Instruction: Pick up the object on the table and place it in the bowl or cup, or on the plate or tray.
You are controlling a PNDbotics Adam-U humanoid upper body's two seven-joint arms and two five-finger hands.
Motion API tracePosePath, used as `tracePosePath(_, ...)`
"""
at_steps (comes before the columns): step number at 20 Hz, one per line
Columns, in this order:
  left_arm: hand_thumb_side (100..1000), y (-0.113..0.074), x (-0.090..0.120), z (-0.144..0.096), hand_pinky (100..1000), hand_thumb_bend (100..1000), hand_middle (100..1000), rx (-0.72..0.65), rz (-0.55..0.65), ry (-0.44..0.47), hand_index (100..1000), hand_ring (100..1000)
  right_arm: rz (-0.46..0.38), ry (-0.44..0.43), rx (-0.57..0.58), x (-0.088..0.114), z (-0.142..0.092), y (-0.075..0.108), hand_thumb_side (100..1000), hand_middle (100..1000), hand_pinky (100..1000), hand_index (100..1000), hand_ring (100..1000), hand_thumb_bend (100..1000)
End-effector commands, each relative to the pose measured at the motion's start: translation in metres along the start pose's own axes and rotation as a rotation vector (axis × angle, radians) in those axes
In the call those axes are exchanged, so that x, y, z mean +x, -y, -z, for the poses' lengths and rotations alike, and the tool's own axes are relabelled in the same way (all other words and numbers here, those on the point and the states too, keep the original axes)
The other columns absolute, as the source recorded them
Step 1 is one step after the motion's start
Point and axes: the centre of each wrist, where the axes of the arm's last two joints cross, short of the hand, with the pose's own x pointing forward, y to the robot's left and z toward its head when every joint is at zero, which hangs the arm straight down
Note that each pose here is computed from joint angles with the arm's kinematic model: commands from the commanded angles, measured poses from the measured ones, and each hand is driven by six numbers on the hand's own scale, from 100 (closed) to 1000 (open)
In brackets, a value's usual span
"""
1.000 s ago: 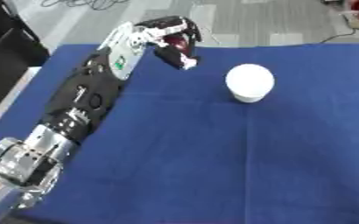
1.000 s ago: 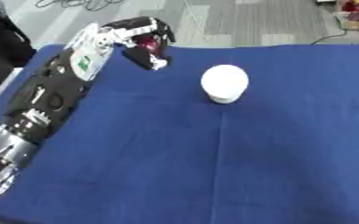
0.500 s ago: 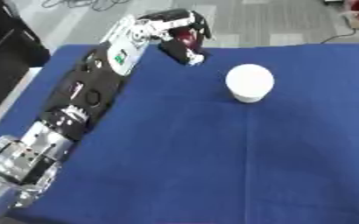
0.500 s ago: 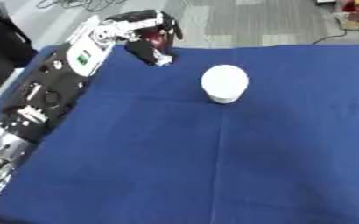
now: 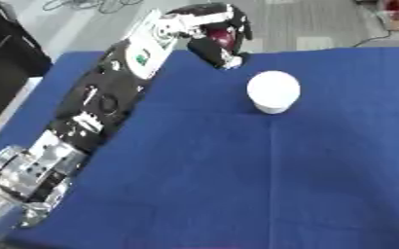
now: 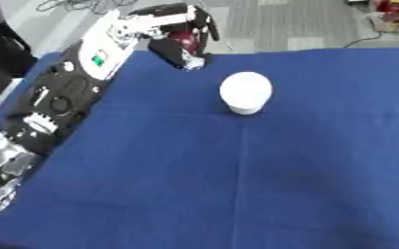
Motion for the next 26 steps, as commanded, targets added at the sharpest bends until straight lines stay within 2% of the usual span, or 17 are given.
tracePosePath(1,368,-0.013,0.007,0.003,101,100,425,0.027,0.018,0.021,415,242,0.013,0.042,-0.001,0.006,0.010,-0.002,1000,738,470,799,703,100)
tracePosePath(26,418,-0.001,0.013,0.022,100,100,419,0.019,0.008,0.057,415,230,0.029,0.065,0.002,0.010,0.017,-0.005,1000,738,467,800,704,100)
